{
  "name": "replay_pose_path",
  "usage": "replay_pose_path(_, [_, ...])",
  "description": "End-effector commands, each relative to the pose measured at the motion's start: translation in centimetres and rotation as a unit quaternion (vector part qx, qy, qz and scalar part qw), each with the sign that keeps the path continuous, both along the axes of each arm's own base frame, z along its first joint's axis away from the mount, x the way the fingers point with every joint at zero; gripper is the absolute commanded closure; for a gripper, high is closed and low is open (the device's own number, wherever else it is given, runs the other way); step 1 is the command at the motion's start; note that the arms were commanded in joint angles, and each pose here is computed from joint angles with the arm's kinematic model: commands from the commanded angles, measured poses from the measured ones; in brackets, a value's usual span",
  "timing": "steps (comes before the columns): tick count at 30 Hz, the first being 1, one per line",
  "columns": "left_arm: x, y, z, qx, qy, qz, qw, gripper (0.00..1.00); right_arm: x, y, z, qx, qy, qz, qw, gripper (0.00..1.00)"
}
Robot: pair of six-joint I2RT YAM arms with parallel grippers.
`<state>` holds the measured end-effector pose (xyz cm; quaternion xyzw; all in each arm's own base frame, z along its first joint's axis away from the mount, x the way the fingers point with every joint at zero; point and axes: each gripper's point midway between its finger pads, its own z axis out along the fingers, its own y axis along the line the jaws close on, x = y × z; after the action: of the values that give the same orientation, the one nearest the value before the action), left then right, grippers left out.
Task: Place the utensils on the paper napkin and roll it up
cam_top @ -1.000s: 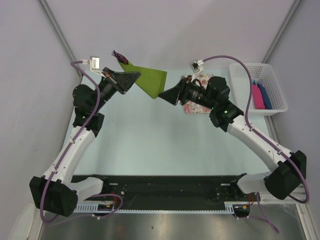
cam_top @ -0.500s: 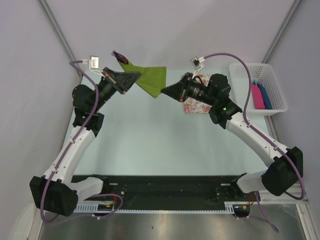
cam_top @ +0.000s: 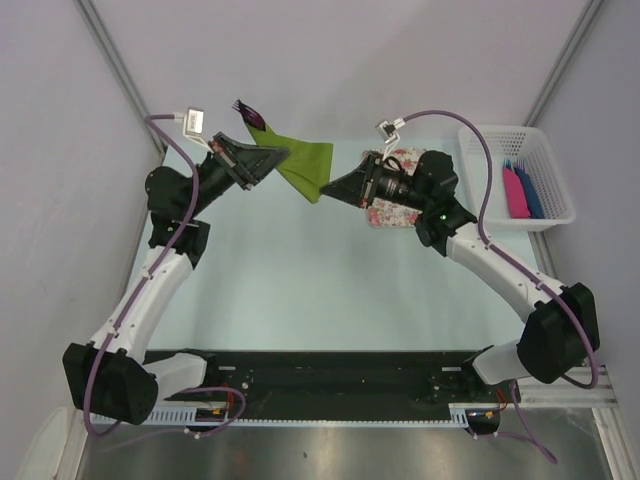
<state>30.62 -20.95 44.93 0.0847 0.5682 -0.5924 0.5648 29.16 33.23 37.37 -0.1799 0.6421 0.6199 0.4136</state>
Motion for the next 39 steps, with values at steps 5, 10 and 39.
replay_pose_path(5, [-3.3, 0.5, 5.0, -0.021, -0.09, -0.02, 0.996, 1.0, 0.2, 0.0, 0.3, 0.007, 0.01, 0.017, 1.0, 1.0])
replay_pose_path(10, [-0.9, 1.2, 2.7, -0.006, -0.044, 0.034, 0.998, 1.0, 0.8, -2.5, 4.0, -0.004, -0.042, -0.032, 0.999, 0.77])
replay_pose_path(39, [-2.0, 0.2, 4.5, -0.031, -0.059, -0.018, 0.998, 1.0, -4.0, 3.3, 10.1, 0.014, -0.414, -0.114, 0.903, 0.14])
